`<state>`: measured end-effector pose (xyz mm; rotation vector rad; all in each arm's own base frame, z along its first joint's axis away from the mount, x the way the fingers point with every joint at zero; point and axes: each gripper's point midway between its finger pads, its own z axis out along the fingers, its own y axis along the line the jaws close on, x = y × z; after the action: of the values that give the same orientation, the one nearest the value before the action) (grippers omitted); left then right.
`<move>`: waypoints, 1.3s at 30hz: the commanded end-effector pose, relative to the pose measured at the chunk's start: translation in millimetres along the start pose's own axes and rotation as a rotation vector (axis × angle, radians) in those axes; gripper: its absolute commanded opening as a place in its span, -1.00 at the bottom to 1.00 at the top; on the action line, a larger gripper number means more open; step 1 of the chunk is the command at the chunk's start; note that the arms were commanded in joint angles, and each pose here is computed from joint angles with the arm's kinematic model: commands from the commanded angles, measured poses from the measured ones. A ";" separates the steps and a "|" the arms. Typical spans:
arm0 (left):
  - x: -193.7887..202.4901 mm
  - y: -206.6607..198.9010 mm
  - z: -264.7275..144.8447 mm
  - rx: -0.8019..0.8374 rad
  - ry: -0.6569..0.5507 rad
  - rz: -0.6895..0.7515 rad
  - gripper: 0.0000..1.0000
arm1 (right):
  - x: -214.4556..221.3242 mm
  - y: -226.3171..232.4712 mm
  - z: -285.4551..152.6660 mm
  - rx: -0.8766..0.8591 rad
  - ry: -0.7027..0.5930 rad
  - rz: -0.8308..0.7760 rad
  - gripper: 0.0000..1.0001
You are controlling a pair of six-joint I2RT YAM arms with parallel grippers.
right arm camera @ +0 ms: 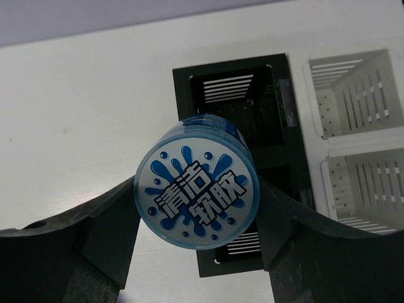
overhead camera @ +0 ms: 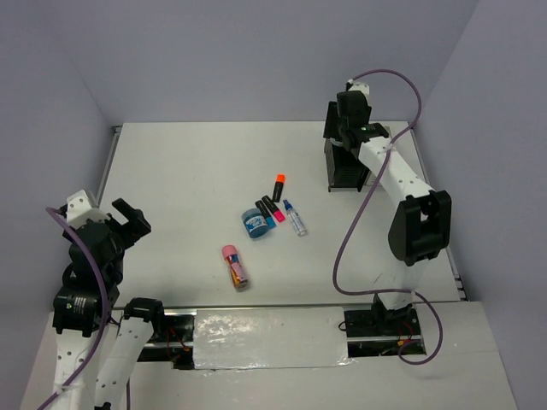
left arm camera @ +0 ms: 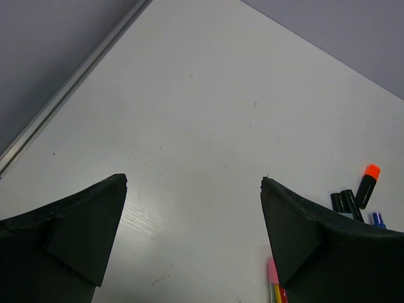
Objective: Sort the stationery into containers
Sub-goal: Place the stationery in the storage box.
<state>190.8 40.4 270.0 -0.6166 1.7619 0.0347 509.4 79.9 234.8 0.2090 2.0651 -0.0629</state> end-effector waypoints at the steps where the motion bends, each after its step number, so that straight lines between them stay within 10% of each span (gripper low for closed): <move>1: -10.8 -10.4 4.4 0.039 -0.031 0.007 0.99 | -54.1 3.1 -19.1 -0.029 -0.106 0.001 -1.00; 39: -7.9 -15.0 6.6 0.061 -0.017 0.019 0.99 | 23.2 -41.7 -8.3 -0.002 0.110 0.059 -0.94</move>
<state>197.3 33.4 270.6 -0.5709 1.7797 0.0086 472.8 42.9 189.7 0.2457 2.2243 -0.0351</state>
